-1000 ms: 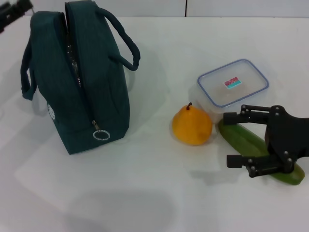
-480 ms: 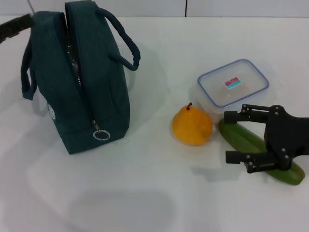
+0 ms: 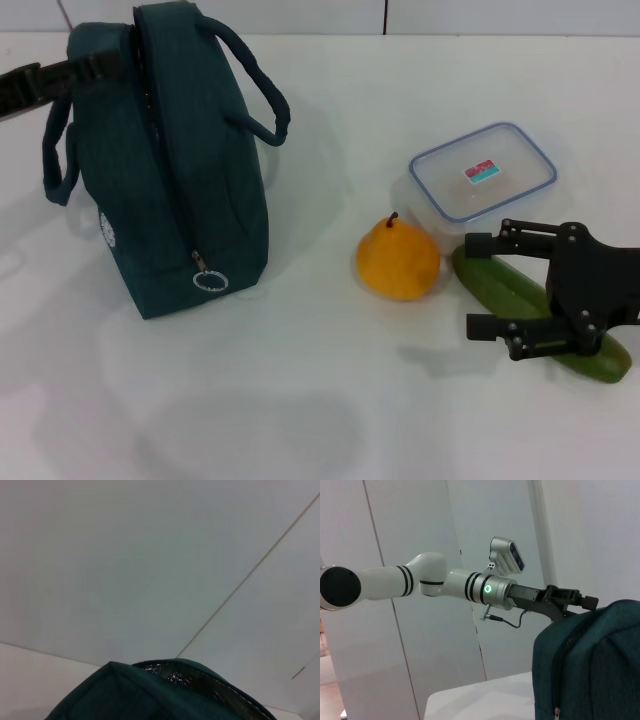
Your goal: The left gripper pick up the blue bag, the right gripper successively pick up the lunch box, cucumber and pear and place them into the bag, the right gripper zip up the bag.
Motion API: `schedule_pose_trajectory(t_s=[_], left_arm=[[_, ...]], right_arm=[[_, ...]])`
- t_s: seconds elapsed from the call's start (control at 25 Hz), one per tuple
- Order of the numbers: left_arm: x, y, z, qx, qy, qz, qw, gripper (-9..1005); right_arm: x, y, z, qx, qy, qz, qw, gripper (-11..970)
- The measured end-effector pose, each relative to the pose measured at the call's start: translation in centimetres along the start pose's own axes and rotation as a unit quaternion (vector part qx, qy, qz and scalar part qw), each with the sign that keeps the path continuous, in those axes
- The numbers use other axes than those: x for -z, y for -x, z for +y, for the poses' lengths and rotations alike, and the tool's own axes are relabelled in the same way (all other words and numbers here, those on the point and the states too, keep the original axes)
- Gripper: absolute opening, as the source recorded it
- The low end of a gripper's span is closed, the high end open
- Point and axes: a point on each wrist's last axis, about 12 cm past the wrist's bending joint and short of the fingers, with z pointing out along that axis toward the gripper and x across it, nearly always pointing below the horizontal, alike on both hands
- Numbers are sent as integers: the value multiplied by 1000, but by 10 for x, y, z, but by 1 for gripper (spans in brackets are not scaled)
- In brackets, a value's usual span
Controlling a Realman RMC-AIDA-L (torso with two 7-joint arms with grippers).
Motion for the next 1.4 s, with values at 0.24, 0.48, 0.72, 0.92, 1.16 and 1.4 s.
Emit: schedule_pose_trajectory(t_s=[0.24, 0.48, 0.72, 0.92, 1.16, 1.4], left_arm=[[0, 0, 1, -6, 8, 7, 1000, 824], [-9, -5, 8, -7, 53, 56, 997, 818], [-14, -11, 8, -33, 37, 54, 997, 685], [-15, -11, 8, -22, 32, 48, 998, 530], [-13, -9, 3, 7, 18, 57, 998, 393], [-16, -8, -7, -3, -8, 75, 997, 103]], right_arm=[[0, -1, 0, 0, -2, 0, 1000, 846], [-1, 1, -1, 4, 0, 1, 1000, 846], [-1, 1, -1, 5, 0, 0, 1000, 845], [-1, 2, -2, 6, -1, -2, 1000, 846], [0, 0, -3, 5, -13, -3, 1000, 845], [2, 0, -6, 3, -38, -11, 999, 845]])
